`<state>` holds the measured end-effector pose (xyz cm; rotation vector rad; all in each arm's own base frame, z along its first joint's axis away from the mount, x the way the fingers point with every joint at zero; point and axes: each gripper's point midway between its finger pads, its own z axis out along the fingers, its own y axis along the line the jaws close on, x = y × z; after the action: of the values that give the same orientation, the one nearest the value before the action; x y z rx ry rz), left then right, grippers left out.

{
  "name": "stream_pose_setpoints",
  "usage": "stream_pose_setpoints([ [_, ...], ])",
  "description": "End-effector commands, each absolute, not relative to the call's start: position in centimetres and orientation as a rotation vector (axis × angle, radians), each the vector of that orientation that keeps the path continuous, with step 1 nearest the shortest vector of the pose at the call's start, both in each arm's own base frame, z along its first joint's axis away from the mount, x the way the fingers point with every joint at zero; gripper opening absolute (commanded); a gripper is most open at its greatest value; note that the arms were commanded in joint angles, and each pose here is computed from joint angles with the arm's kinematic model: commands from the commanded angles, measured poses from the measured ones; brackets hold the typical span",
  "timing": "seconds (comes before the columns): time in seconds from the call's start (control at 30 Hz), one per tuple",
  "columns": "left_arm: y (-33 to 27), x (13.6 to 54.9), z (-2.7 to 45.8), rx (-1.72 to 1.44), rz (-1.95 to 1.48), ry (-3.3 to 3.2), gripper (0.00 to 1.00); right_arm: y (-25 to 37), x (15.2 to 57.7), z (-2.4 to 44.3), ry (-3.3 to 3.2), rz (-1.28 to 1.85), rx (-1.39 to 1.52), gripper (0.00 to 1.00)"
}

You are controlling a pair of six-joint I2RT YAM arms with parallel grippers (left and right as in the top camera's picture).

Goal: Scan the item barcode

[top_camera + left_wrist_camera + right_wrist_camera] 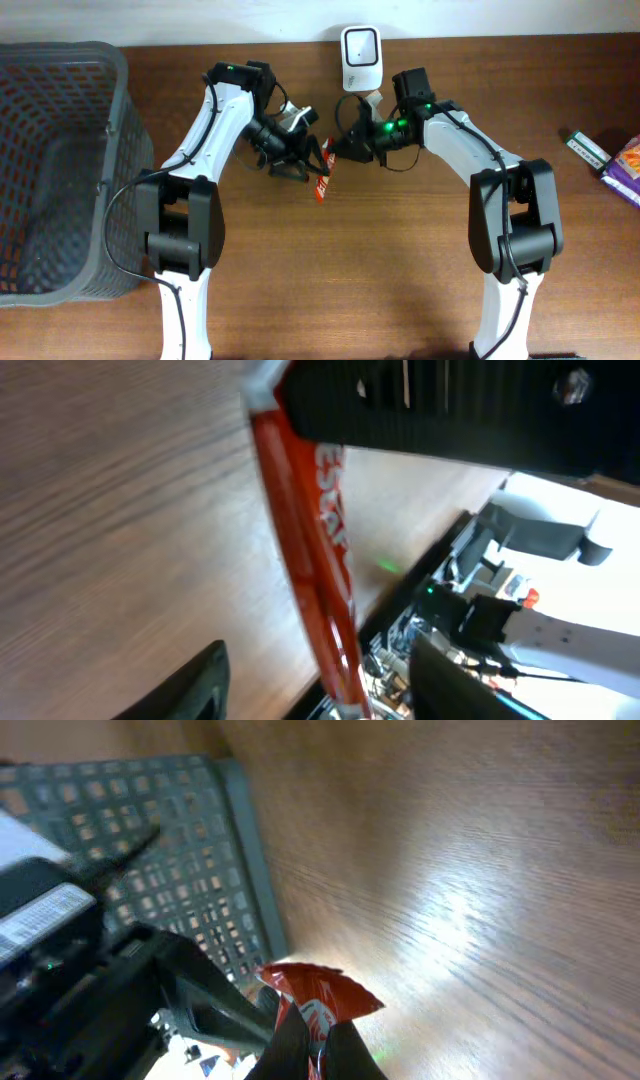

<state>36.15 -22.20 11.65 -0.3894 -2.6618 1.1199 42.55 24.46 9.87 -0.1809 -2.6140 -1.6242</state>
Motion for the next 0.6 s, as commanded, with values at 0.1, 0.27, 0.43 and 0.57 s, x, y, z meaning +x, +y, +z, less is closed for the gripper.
stream_pose_setpoints([
  [0.1,-22.8,35.7,12.6,-0.419,1.198,-2.624,0.23,25.1,42.6,11.7,-2.530,-1.754,-0.094,0.04],
  [0.27,-22.5,35.6,12.3,-0.415,1.167,-2.633,0.00,24.8,42.9,11.8,-2.531,-1.754,-0.115,0.60],
  [0.43,-17.1,36.4,8.4,-0.174,0.572,-2.815,0.00,20.0,43.6,9.9,-2.774,-1.384,-0.357,0.86],
  [0.57,-12.9,38.4,6.6,0.161,0.019,-2.979,0.00,19.4,42.5,7.3,-2.863,-1.077,-0.478,0.86],
])
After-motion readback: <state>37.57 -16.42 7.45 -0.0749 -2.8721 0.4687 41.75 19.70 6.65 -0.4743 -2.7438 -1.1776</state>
